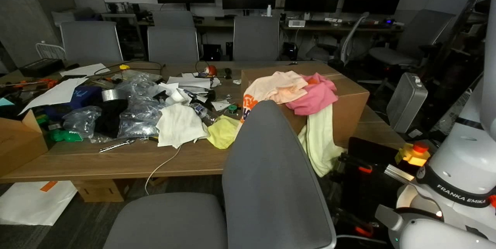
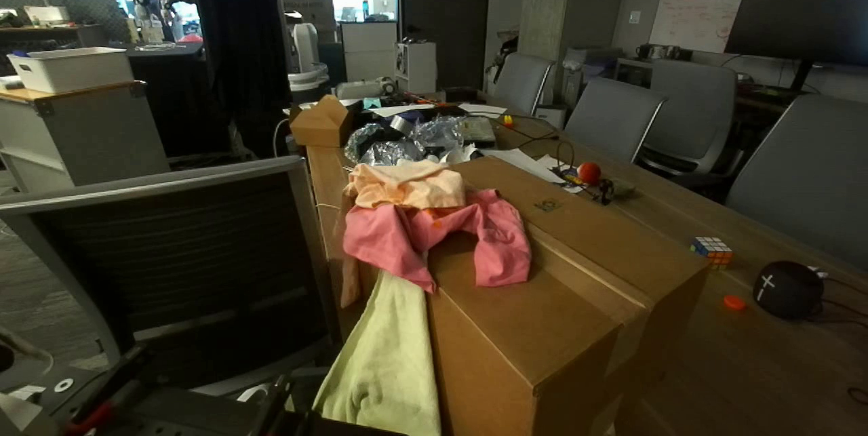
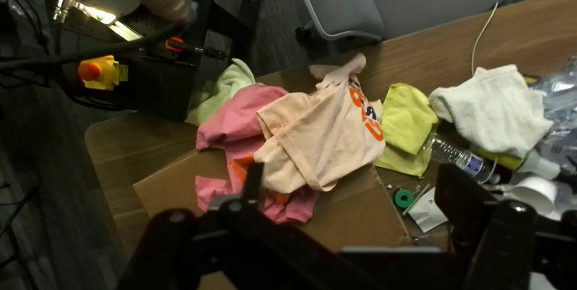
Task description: Pick up the clothes from the headrest of the chair and put them on the box
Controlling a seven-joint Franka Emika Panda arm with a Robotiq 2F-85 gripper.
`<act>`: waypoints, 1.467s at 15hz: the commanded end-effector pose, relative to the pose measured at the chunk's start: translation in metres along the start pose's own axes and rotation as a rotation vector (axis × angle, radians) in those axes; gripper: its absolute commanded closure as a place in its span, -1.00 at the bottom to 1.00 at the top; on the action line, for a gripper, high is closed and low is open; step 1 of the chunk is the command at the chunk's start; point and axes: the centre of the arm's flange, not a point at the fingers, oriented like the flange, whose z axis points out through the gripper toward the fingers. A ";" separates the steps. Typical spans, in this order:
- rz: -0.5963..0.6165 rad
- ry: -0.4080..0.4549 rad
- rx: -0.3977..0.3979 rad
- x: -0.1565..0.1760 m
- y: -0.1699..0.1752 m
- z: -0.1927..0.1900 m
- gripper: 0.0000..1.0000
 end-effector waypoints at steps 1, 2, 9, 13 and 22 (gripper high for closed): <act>-0.195 -0.050 0.006 -0.017 0.007 0.002 -1.00; -0.249 -0.059 -0.001 -0.022 0.007 0.005 -1.00; -0.611 -0.114 -0.083 -0.089 0.022 0.052 -1.00; -0.822 -0.149 -0.150 -0.120 0.038 0.077 -1.00; -1.082 -0.137 -0.233 -0.138 0.060 0.150 -1.00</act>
